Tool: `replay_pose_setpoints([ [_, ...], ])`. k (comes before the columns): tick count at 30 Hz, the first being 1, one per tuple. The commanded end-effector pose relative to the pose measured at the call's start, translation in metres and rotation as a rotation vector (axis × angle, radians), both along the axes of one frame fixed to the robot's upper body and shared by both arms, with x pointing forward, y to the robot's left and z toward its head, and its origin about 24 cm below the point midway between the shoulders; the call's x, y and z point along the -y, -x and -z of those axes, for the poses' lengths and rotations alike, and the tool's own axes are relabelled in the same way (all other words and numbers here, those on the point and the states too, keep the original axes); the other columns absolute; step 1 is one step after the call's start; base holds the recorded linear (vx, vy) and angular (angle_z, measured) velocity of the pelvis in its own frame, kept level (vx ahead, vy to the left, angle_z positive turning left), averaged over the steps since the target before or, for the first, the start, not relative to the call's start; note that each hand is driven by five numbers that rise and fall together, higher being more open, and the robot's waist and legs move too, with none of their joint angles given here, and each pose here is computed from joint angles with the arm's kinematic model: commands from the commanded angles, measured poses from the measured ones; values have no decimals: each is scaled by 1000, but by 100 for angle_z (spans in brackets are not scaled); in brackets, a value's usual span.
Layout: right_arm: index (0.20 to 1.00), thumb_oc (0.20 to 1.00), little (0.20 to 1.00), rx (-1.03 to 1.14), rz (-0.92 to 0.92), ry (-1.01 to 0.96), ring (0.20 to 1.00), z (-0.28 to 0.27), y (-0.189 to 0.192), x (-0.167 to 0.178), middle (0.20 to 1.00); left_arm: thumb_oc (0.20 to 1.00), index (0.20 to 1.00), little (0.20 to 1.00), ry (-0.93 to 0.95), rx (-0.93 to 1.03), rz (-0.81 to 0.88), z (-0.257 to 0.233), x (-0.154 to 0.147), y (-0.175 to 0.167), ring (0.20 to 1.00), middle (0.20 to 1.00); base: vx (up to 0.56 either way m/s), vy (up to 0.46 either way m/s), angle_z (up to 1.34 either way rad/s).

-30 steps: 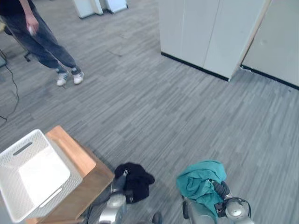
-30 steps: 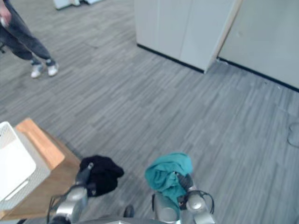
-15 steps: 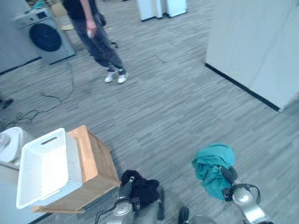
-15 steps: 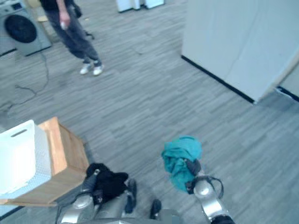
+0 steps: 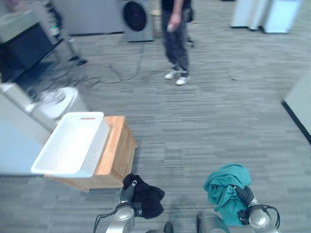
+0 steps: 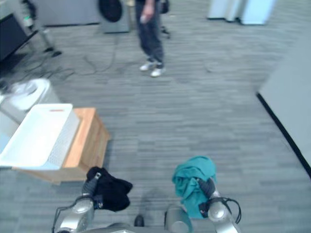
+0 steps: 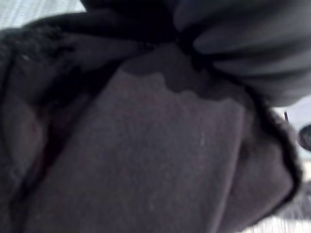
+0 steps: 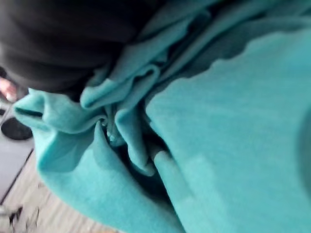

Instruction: Tidy up the quilt and then pick up the clothes from the bed and put them into the laundry hamper.

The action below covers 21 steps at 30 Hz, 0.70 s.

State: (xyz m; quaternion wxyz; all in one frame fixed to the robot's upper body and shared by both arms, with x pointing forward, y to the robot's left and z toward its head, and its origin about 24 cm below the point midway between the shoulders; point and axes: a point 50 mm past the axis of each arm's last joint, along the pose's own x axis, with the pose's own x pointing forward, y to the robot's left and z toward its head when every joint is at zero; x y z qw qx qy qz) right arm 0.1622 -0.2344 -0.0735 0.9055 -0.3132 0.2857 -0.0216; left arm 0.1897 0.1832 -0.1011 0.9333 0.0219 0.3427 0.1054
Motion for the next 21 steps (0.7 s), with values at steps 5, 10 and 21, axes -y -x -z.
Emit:
replay_pose_setpoints([
  [5, 200, 200, 200, 192, -37, 22, 200, -36, -39, 11, 200, 200, 200, 200, -14, 94, -17, -12, -14, 3, 200, 200, 420, -361, 144],
  [10, 200, 200, 200, 201, -15, 58, 200, -41, -44, 21, 200, 200, 200, 200, -13, 90, -4, -12, -15, 6, 200, 200, 226, -187, 124],
  [21, 200, 200, 200, 154, 2, 2, 200, -26, -40, 5, 200, 200, 200, 200, -95, 14, 59, -8, -32, 21, 200, 200, 463, 89, 51],
])
